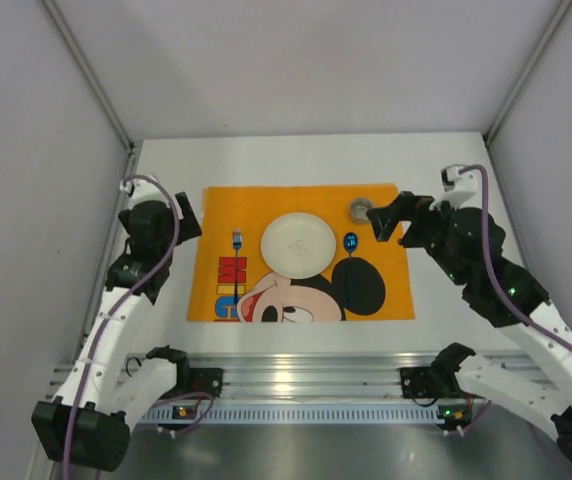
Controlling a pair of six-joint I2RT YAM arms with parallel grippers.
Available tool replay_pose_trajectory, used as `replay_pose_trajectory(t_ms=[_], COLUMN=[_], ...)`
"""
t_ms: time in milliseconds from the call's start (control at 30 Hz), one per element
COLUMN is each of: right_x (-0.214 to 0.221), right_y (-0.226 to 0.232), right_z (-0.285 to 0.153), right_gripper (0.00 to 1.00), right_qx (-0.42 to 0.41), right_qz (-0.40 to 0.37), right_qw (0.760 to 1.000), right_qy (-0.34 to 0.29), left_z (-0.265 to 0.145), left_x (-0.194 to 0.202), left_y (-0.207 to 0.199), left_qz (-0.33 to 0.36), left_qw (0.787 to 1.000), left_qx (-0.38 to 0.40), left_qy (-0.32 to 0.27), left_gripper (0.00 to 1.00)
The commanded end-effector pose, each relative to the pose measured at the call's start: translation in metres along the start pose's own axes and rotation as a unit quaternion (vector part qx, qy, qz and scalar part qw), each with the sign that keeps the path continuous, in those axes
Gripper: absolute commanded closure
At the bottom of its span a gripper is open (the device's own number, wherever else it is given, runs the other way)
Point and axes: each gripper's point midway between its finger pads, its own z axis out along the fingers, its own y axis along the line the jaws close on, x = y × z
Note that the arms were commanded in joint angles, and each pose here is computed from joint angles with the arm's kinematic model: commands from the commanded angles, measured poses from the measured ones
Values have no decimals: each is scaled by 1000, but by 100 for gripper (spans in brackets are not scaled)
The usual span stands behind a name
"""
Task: Set the dinner table for one person
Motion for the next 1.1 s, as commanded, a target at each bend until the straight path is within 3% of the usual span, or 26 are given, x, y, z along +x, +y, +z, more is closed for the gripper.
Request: replay_pose_trajectory(t_ms=[0, 33, 67, 133, 200, 267, 300, 333, 400, 567, 667, 900, 967, 1067], right_x=[23, 25, 42, 44, 49, 52, 51, 48, 47, 46, 42, 31, 35, 33], right_y=[-47, -54, -68, -72, -74, -76, -76, -76, -78, -79, -77, -78, -65, -61], right_z=[6, 4, 4, -5, -8, -9, -9, -10, -8, -2, 2, 22, 32, 39], right_gripper=[0, 0, 0, 0, 0, 1, 0, 0, 0, 0, 0, 0, 0, 0], right_qx=[82, 92, 110, 104, 101, 102, 103, 106, 115, 127, 129, 162, 118, 120], right_qz=[15, 22, 17, 19, 9, -3, -8, -15, -24, -46, -57, -100, -118, -95], right_qw=[995, 994, 992, 992, 993, 993, 993, 993, 992, 990, 989, 982, 986, 988], right_qy=[-51, -62, -57, -70, -68, -59, -57, -57, -54, -39, -35, -19, 4, 1], left_z=[32, 37, 38, 68, 89, 118, 120, 131, 142, 148, 152, 152, 152, 152], left_x=[-7, -2, -19, 33, 48, 88, 84, 100, 95, 106, 111, 108, 109, 108], left_y=[2, 4, -6, 2, 10, 20, 23, 23, 14, 14, 14, 14, 14, 14], left_qz=[34, 33, 22, 78, 70, 79, 61, 63, 73, 82, 74, 75, 75, 76], left_qw=[990, 987, 974, 979, 981, 988, 985, 987, 989, 980, 985, 984, 984, 984], left_qx=[11, 12, 39, 31, 13, -9, -15, -11, 1, 35, 47, 47, 47, 47], left_qy=[-137, -159, -221, -188, -180, -132, -160, -146, -130, -175, -150, -158, -156, -157], left_gripper=[1, 1, 1, 1, 1, 2, 2, 2, 3, 4, 2, 1, 2, 2])
